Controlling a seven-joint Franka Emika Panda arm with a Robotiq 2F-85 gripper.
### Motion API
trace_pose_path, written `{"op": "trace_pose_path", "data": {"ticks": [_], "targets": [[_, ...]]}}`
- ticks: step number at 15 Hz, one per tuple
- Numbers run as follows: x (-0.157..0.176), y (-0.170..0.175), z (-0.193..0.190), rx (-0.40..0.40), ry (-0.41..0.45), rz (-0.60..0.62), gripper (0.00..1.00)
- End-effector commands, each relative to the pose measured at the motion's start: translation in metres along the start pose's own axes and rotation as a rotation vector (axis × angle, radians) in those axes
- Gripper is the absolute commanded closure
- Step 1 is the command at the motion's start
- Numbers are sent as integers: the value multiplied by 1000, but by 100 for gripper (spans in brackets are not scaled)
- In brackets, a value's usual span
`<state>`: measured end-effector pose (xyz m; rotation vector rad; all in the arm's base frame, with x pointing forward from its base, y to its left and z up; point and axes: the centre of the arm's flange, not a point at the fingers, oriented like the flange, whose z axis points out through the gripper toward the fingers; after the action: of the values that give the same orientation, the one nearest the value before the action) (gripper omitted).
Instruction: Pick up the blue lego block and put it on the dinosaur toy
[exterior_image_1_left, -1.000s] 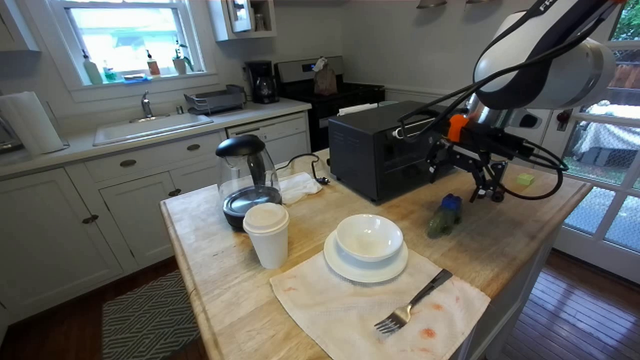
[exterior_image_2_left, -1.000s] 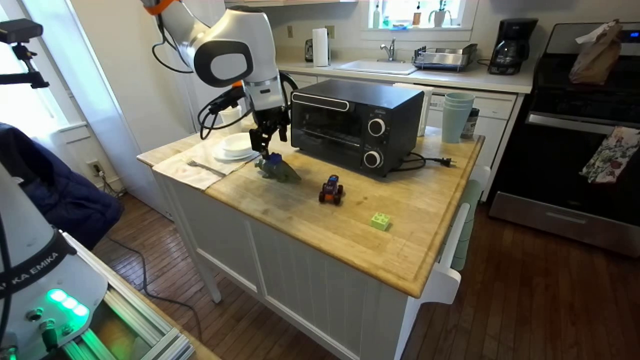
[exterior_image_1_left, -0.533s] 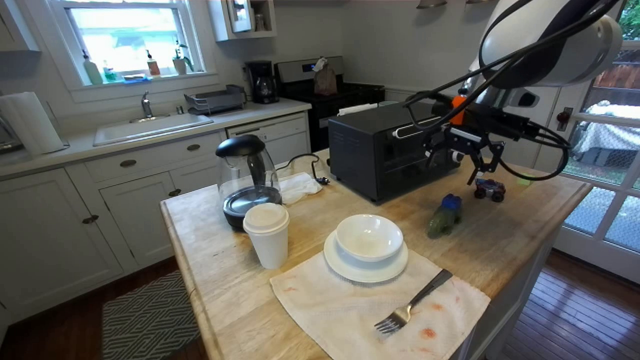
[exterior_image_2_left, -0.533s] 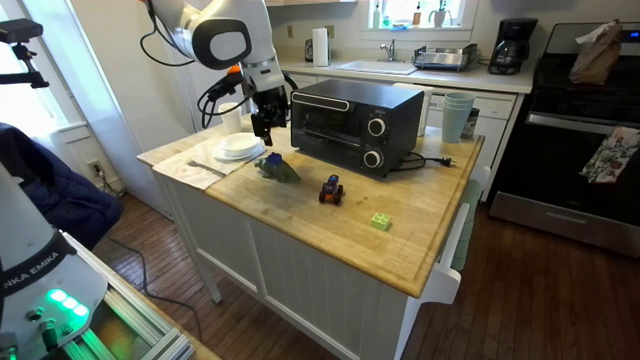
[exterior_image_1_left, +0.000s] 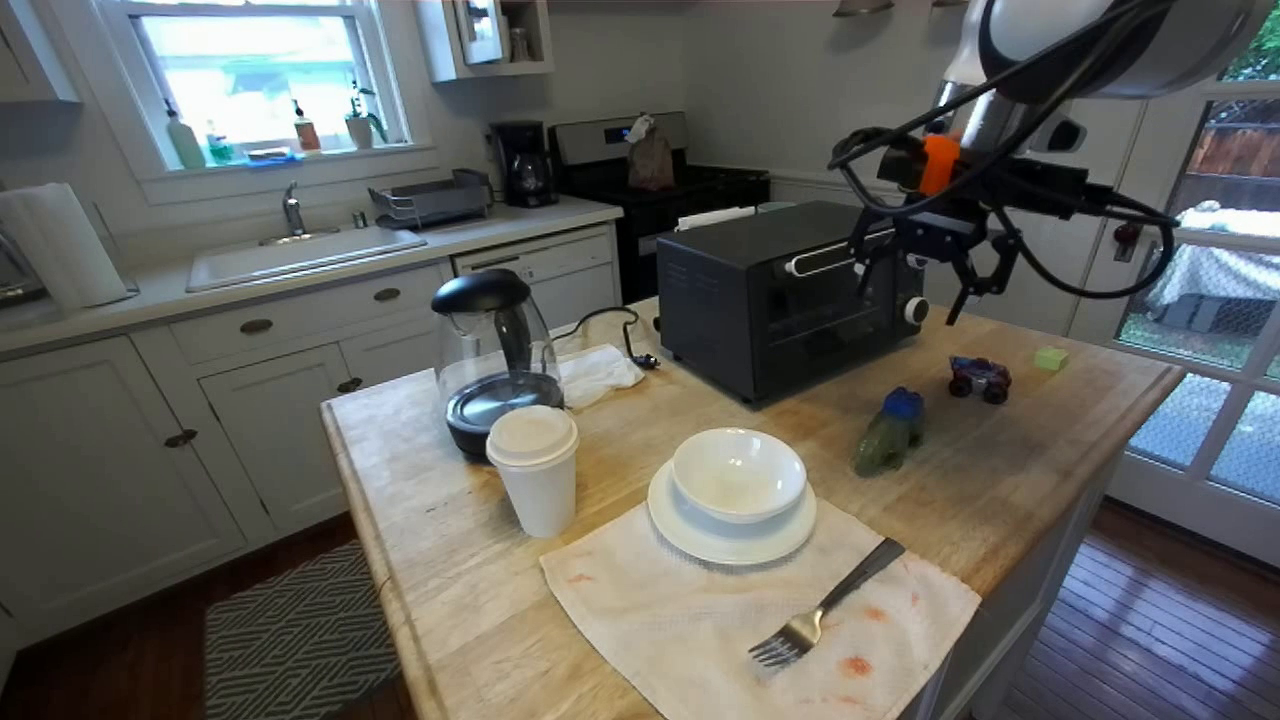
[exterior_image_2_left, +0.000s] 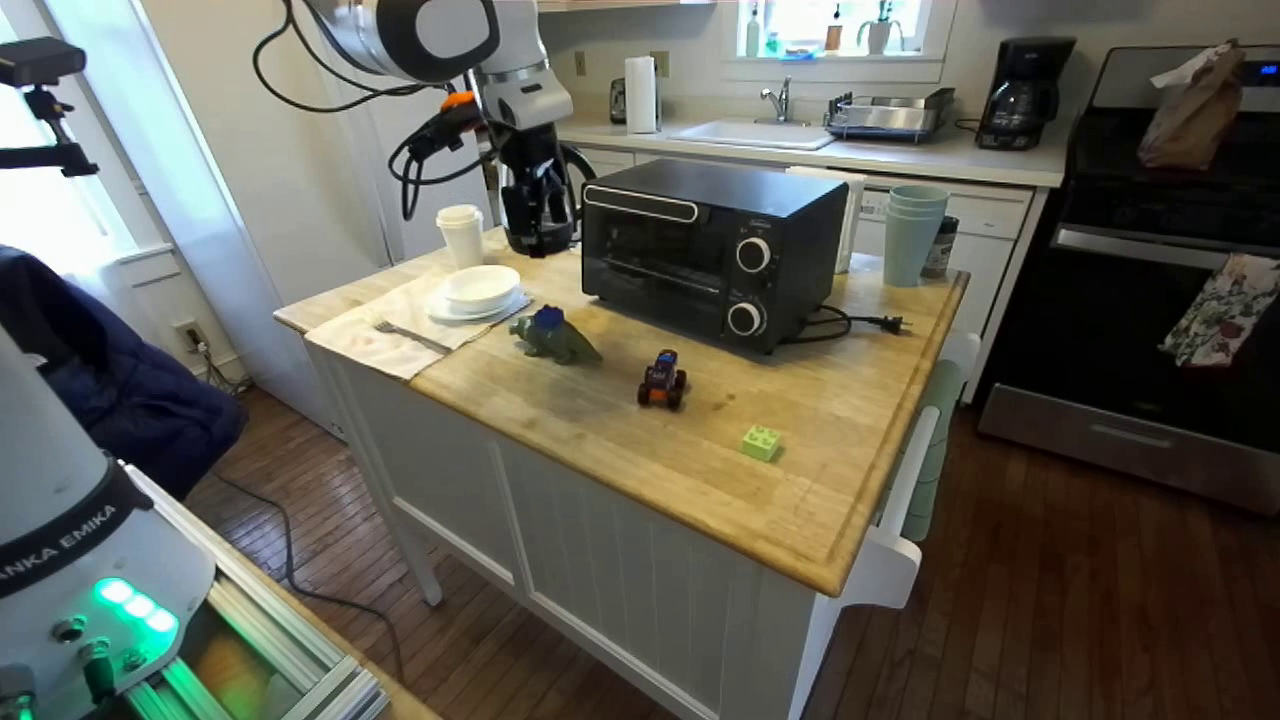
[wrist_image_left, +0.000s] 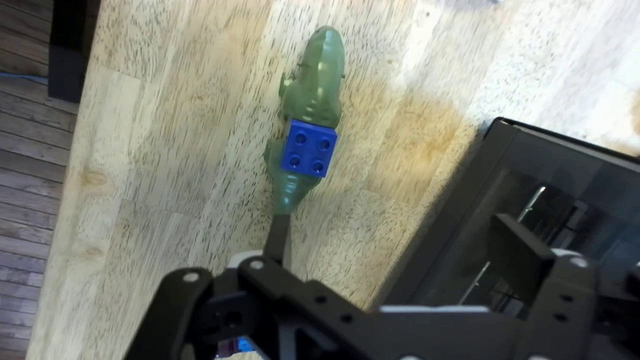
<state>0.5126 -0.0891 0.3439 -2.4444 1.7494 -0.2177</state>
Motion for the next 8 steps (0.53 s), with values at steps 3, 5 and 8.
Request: {"op": "trace_pose_path", "data": {"ticks": [3, 5, 8], "targets": [[2, -3, -39, -9, 0, -116, 0], [2, -2, -49, -17, -6, -156, 0], [0, 1, -63, -32, -10, -218, 0]]}}
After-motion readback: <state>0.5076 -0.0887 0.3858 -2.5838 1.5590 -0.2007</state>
